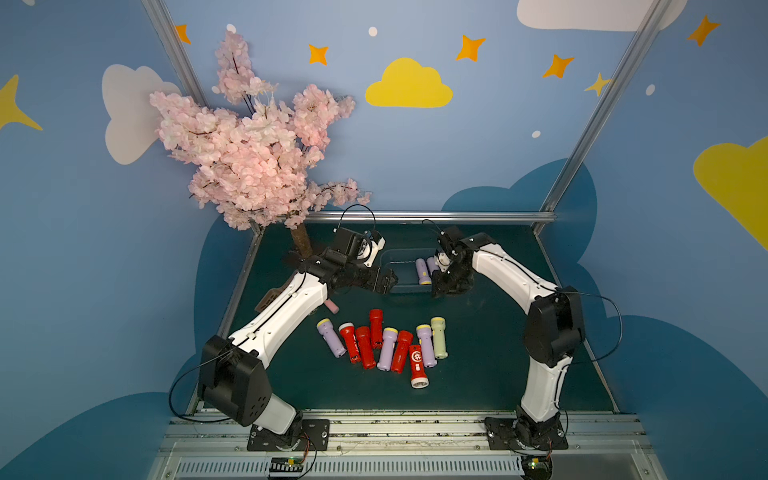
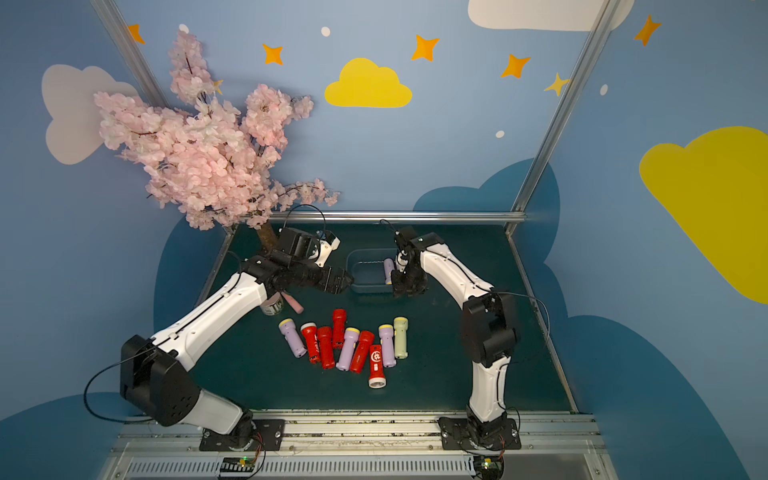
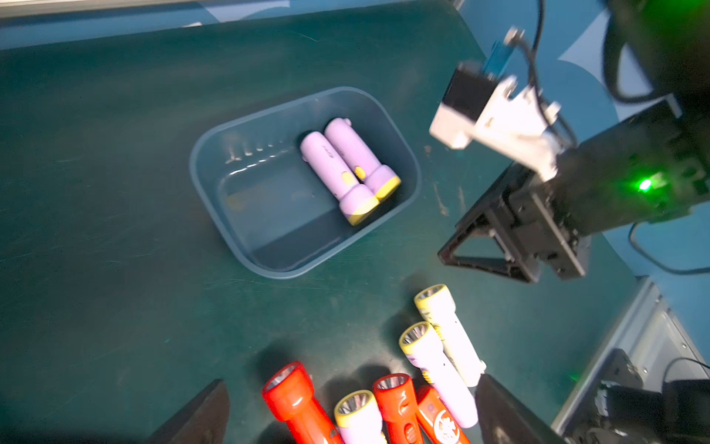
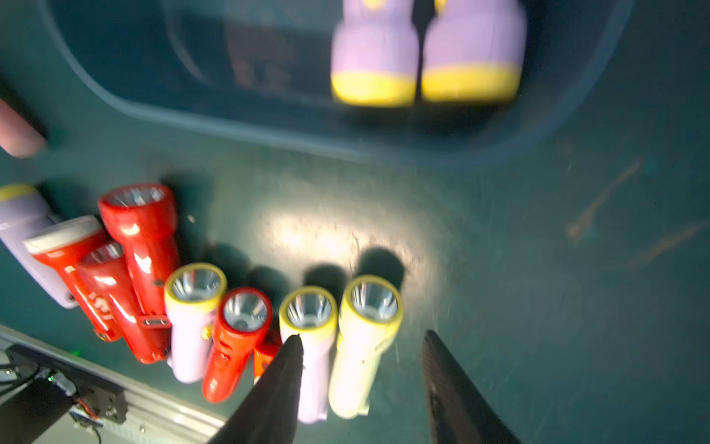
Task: Put the flashlights into the storage boxes
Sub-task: Pick up the flashlight from the center of the board.
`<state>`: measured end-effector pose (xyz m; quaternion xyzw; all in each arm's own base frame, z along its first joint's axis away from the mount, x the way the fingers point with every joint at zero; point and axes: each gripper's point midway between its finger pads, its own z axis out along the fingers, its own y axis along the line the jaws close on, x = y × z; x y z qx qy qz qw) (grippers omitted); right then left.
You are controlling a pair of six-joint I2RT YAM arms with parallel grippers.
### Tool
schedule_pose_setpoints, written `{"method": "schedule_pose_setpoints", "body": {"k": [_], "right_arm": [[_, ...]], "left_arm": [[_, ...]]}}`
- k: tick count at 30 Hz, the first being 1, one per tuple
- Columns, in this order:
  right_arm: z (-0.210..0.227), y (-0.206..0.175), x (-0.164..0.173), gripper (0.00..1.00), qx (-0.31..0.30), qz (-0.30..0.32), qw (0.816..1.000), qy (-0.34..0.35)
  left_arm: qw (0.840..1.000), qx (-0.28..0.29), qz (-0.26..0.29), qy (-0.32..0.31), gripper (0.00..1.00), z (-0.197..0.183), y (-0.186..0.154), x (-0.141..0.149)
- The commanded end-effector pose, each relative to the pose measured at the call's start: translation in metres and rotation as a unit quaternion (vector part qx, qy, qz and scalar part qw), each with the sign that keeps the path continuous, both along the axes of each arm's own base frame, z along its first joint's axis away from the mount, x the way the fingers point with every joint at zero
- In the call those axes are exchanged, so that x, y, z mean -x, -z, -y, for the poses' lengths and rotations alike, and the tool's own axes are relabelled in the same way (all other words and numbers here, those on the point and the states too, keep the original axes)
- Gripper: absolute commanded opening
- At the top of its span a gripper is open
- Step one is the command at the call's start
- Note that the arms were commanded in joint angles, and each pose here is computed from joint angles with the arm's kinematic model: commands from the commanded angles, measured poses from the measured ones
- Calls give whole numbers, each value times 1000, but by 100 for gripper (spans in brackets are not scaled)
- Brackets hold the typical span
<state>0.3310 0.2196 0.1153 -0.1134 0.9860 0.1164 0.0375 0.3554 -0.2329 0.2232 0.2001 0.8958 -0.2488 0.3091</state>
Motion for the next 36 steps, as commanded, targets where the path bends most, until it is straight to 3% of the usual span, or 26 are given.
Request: {"method": "schedule_pose_setpoints", "body": {"k": [1, 7, 16, 36], "right_arm": [[-2, -6, 19, 50, -19, 1, 1000, 15], [6, 14, 55, 51, -21, -30, 999, 37], [-2, 42, 79, 51, -37, -61, 996, 54], [5, 90, 81, 49, 20, -95, 994, 59]], "left_arm": [[1000, 16, 5, 11, 99, 8, -17, 4], [999, 24, -4, 34, 99, 25, -17, 13], [999, 15, -15, 50, 99, 34, -14, 22], [999, -4, -14, 49, 99, 27, -11, 25]]}}
